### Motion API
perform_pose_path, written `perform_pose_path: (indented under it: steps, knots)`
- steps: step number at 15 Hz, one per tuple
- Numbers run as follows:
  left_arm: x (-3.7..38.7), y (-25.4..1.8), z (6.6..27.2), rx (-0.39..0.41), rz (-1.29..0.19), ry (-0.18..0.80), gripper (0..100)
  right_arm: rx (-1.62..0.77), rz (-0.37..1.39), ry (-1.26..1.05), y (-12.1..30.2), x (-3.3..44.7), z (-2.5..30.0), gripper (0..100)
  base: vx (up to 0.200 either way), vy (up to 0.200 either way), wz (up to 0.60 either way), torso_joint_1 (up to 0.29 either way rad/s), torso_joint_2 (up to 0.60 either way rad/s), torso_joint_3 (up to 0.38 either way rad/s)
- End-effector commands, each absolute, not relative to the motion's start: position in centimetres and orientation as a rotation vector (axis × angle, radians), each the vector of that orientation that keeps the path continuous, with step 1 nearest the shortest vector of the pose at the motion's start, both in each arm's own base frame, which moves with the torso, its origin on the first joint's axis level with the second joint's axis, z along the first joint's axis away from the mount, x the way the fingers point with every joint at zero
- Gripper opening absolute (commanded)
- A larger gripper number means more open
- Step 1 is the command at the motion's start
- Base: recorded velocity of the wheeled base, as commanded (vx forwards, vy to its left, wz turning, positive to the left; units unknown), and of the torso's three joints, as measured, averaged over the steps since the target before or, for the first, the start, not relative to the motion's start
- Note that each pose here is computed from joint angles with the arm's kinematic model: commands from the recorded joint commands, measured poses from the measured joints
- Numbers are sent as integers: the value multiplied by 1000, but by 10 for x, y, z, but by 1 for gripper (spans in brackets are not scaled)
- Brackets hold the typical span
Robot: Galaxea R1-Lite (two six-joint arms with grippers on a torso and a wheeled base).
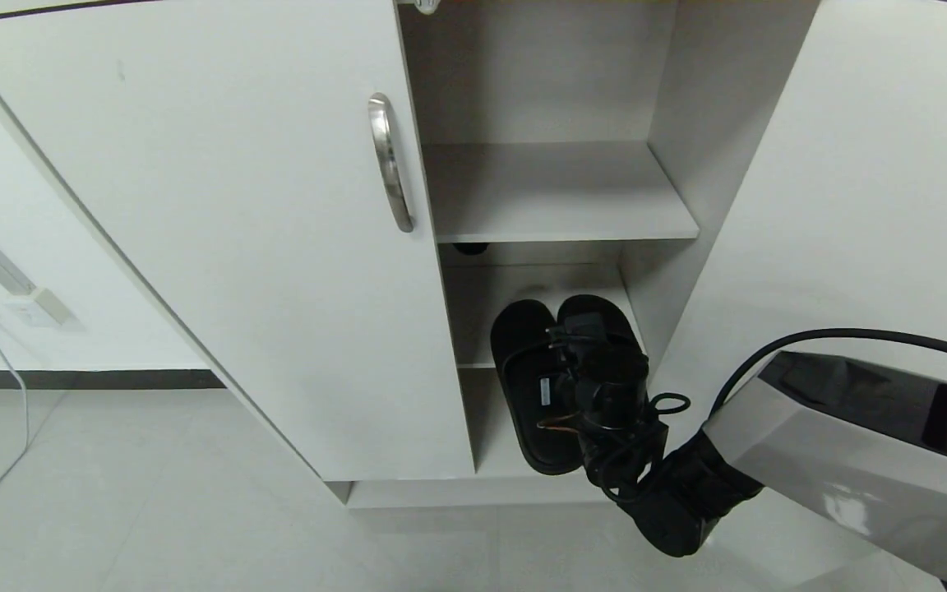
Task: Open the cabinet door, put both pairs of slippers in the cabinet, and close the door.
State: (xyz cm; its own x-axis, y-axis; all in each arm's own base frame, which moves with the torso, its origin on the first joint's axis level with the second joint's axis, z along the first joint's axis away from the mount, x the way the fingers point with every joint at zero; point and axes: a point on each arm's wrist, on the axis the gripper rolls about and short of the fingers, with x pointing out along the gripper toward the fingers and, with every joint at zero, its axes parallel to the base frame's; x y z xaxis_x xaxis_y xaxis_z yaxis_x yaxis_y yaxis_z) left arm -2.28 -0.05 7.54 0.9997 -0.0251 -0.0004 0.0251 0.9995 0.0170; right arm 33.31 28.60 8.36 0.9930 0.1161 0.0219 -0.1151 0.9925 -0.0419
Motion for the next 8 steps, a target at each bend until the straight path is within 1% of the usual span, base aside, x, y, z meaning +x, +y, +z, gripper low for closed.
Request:
perform_pose_path:
  steps: [1,6,8]
  knots:
    - [-23,0,76,17,-25,1,0,-49,116,-15,288,336,76,0,0,0,0,0,0,0]
    - [-23,0,76,17,-25,1,0,-37,108,-29,297,350,73,0,0,0,0,0,0,0]
    - [-23,0,76,17,-25,1,0,-35,96,-18,302,365,76,0,0,0,0,0,0,0]
